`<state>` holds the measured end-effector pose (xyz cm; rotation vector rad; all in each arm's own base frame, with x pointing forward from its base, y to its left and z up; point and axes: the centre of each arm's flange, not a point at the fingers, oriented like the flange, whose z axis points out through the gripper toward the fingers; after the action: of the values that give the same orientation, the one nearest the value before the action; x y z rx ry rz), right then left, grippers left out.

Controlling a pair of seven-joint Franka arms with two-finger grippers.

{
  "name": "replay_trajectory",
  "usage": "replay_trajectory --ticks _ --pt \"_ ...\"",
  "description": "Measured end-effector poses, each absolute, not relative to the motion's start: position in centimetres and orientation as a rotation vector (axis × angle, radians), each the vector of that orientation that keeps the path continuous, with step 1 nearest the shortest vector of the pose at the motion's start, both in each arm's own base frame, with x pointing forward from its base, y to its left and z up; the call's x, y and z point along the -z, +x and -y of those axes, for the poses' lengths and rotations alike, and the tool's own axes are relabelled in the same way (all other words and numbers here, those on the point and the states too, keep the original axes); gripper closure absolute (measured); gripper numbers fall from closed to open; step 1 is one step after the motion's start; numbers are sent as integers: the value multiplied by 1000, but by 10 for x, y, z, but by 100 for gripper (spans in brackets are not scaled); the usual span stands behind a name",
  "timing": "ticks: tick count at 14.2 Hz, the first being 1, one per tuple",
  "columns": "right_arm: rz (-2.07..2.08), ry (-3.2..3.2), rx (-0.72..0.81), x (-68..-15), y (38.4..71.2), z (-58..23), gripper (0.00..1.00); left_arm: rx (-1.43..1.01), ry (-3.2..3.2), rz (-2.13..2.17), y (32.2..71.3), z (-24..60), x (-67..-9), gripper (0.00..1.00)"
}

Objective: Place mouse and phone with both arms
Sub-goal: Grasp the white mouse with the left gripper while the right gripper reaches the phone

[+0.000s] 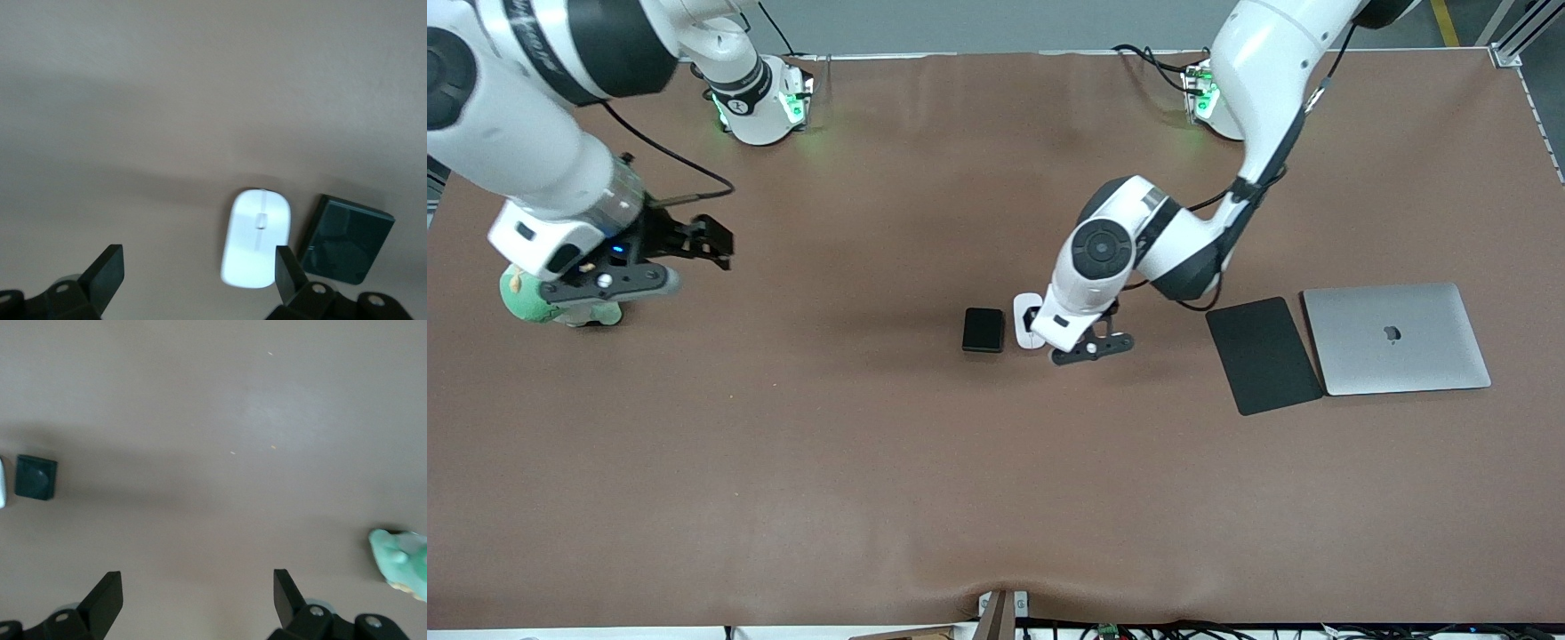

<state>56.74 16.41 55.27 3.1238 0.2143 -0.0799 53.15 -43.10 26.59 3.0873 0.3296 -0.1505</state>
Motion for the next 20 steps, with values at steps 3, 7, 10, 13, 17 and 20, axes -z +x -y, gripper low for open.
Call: replay_trajectory --ticks 3,7,10,13,17,20 --pt "-173 3153 93 -510 577 -217 0 145 3062 -309 520 452 -236 4" --pt "-85 3181 118 -446 575 -300 0 129 3059 -243 506 472 -212 10" --pt "-57 3197 149 -402 579 -325 0 109 3098 -212 502 472 -197 10" --pt "-45 3206 164 -367 585 -333 0 132 3116 -198 497 472 -179 12" --pt "-34 3200 176 -346 589 -333 0 142 3116 -197 487 483 -169 27" --pt "-27 3212 136 -336 590 -333 0 112 3113 -214 498 478 -174 38"
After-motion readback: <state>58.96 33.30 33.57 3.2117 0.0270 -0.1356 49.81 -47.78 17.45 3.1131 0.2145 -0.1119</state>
